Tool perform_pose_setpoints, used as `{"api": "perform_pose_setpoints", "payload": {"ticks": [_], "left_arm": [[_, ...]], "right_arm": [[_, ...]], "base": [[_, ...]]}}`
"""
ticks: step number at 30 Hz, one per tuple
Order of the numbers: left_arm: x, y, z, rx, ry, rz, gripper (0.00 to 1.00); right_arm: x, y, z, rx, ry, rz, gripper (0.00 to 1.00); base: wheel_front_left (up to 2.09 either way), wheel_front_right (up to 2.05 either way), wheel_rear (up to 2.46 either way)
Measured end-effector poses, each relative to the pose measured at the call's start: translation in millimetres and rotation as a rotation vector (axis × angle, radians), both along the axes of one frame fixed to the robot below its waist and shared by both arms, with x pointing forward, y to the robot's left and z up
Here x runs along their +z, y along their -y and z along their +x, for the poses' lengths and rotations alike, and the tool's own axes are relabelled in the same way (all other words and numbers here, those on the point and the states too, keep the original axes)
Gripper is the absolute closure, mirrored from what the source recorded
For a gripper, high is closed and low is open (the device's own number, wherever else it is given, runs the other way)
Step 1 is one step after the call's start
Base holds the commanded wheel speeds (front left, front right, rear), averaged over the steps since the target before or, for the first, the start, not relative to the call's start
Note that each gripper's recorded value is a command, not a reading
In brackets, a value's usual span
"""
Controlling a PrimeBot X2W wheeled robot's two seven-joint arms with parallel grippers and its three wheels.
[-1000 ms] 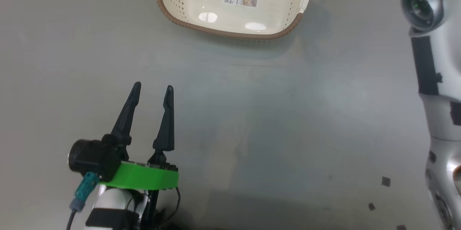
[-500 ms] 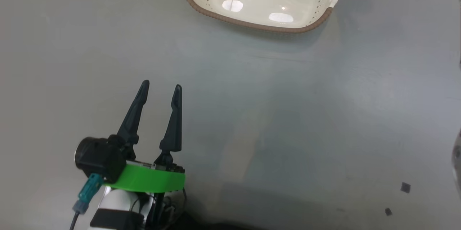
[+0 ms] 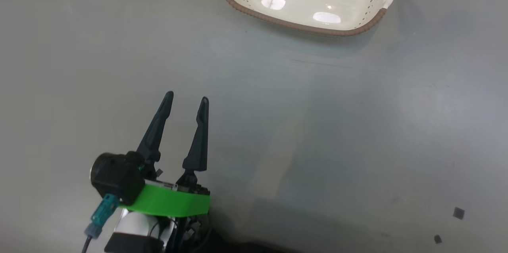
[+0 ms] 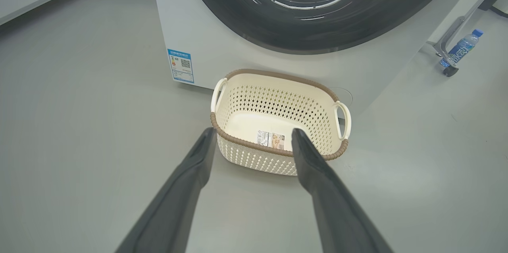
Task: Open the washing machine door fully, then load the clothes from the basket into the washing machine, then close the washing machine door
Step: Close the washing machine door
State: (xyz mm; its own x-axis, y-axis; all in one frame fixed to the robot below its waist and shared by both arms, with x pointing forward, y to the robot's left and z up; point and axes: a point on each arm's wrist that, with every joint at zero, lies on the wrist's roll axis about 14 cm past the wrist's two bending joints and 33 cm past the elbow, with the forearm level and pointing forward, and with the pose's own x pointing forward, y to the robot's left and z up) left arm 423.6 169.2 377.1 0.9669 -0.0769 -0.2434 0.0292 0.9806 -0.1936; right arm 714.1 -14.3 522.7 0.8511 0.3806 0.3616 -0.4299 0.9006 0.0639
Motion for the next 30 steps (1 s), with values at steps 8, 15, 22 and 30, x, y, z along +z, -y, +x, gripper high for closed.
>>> {"api": "perform_pose_setpoints", "payload": {"ticks": [8, 15, 22, 30], "left_arm": [[-0.1, -2.3, -5.0, 0.01, -0.009, 0.0, 0.0], [-1.7, 0.1, 0.6, 0.004, -0.002, -0.008, 0.0], [4.6, 4.8, 15.8, -0.009, 0.038, -0.03, 0.0], [17.5, 16.9, 23.7, -0.03, 0.077, -0.061, 0.0]], "right_arm": [[-2.0, -1.4, 5.1, -0.006, -0.002, -0.022, 1.0], [1.4, 1.3, 1.2, -0.003, 0.009, -0.032, 1.0], [23.4, 16.6, -12.6, -0.016, 0.057, -0.027, 0.79], [30.4, 30.4, -57.7, -0.006, 0.045, -0.061, 0.46]], "base": [[0.0, 0.0, 0.0], [0.0, 0.0, 0.0], [0.0, 0.0, 0.0], [0.0, 0.0, 0.0]]}}
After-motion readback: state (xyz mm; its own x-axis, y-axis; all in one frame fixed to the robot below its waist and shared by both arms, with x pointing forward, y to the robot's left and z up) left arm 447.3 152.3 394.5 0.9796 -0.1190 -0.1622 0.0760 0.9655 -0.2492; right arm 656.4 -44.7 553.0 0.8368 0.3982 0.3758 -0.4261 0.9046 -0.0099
